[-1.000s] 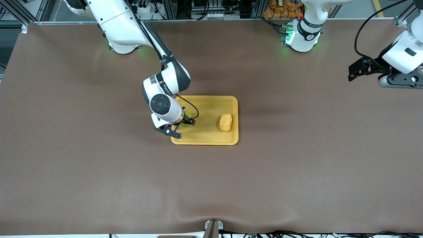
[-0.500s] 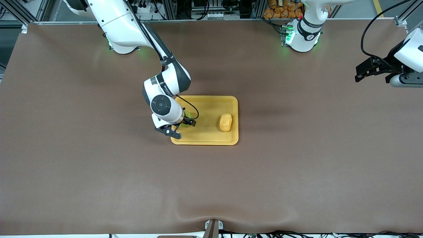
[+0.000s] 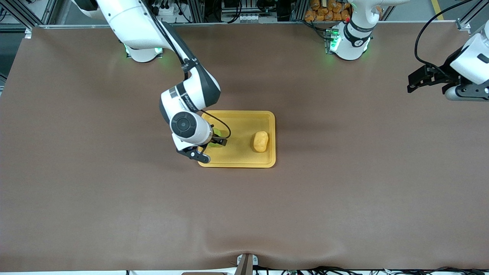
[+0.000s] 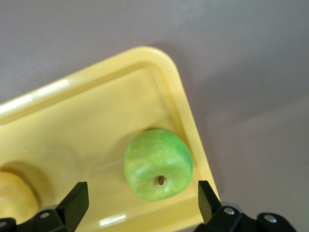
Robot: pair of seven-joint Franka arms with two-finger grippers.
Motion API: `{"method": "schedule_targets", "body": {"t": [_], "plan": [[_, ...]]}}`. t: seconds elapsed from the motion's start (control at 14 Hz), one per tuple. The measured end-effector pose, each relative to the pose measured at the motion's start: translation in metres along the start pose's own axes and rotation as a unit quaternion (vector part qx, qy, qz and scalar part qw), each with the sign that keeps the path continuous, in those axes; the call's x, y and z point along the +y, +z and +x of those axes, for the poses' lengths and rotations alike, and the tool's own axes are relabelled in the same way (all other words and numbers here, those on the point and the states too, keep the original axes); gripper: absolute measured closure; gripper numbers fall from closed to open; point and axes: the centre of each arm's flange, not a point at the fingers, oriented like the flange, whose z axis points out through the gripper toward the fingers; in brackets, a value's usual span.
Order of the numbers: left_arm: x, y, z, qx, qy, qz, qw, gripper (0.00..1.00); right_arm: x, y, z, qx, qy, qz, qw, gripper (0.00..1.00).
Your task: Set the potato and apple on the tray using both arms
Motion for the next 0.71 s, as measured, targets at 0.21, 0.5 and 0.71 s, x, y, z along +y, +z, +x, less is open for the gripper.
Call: {"method": "schedule_targets", "body": {"t": [0.21,0.5,0.71], "plan": [[0.003,0.001,-0.001,-0.006,0.002,0.0,1.0,0.0,0.016,-0.049,0.023,-0.007,0.016,0.006,1.0,0.0],[-0.004,-0.002,-0.002,-0.007,-0.003,0.0,1.0,0.0,0.051,-0.122,0.054,-0.013,0.042,0.017,0.999,0.0],[-0.001,-0.006,-0.002,-0.002,-0.001,0.0,1.0,0.0,0.083,-0.171,0.073,-0.014,0.062,0.026,0.998,0.0]]}}
